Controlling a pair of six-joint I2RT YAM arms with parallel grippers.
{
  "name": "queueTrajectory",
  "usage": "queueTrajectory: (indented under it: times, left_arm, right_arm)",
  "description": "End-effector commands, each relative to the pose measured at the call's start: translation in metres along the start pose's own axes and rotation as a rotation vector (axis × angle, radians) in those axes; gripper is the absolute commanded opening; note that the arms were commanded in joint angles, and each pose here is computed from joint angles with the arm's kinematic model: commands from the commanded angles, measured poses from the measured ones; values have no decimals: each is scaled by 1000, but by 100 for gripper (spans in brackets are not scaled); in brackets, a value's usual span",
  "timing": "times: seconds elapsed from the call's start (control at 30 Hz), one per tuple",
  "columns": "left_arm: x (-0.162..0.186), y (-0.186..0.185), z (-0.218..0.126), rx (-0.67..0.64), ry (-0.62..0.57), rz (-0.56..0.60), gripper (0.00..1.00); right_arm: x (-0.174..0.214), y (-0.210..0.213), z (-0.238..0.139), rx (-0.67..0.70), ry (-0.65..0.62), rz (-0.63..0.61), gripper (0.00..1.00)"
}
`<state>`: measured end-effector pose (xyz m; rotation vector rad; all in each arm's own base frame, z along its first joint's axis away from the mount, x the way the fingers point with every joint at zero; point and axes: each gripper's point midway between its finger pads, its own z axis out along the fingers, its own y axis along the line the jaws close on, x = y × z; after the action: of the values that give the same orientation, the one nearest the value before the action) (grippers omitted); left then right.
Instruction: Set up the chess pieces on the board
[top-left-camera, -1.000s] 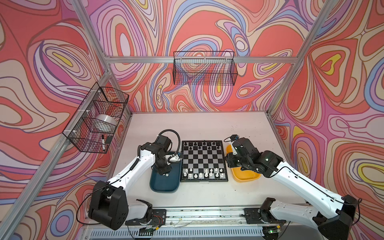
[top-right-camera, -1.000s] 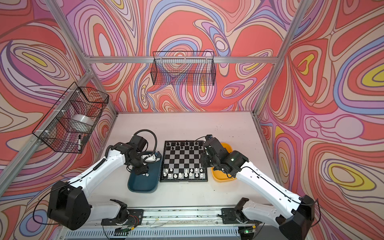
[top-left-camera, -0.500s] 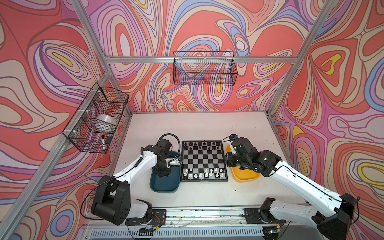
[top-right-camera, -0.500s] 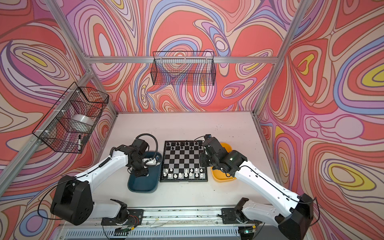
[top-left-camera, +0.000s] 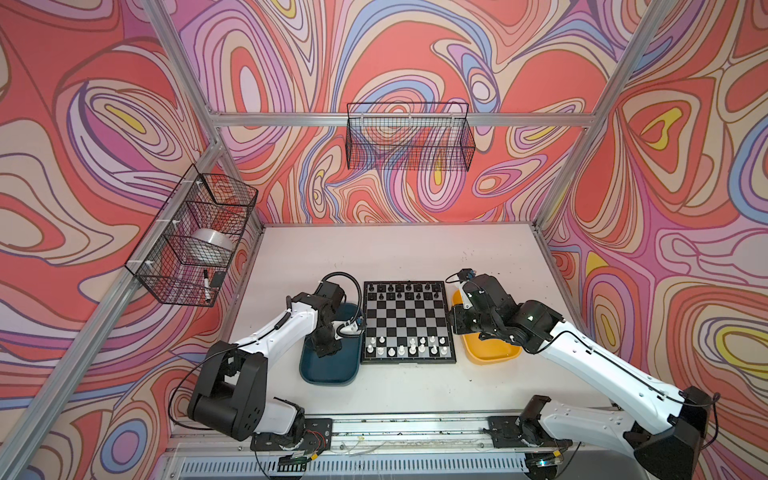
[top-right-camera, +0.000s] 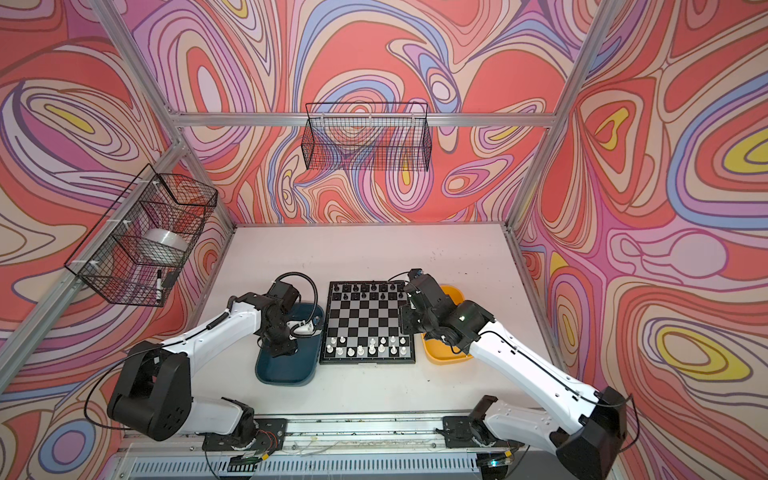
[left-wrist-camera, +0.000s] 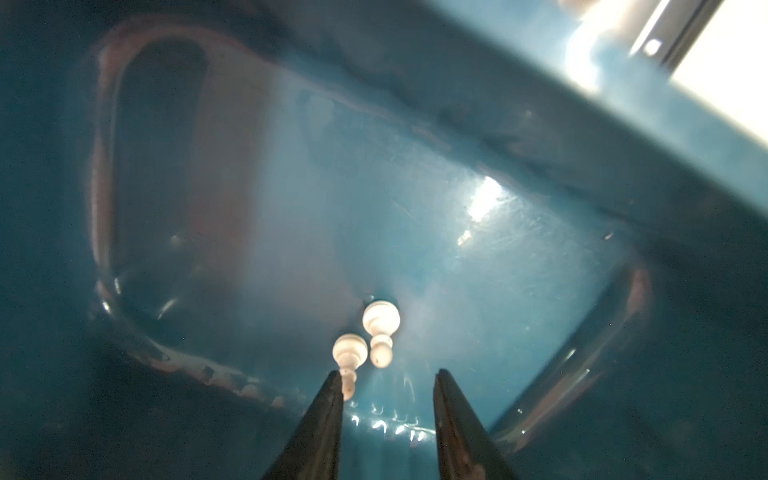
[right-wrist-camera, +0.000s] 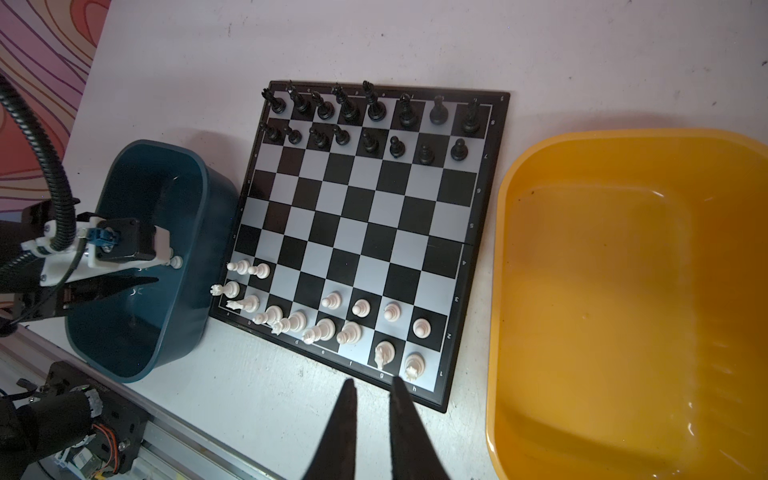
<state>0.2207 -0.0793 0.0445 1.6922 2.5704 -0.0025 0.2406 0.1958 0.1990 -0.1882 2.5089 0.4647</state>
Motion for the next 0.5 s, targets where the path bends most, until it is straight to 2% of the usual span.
queueTrajectory:
  times: [0.0, 0.47]
  left_arm:
    - [-1, 2, 2, 5, -1, 17, 37]
    - [-9, 2, 5, 36, -6, 11, 34]
  right_arm:
    - [1, 1, 1, 0, -1, 0, 16]
    - [3, 0, 2, 3, 3, 3, 16]
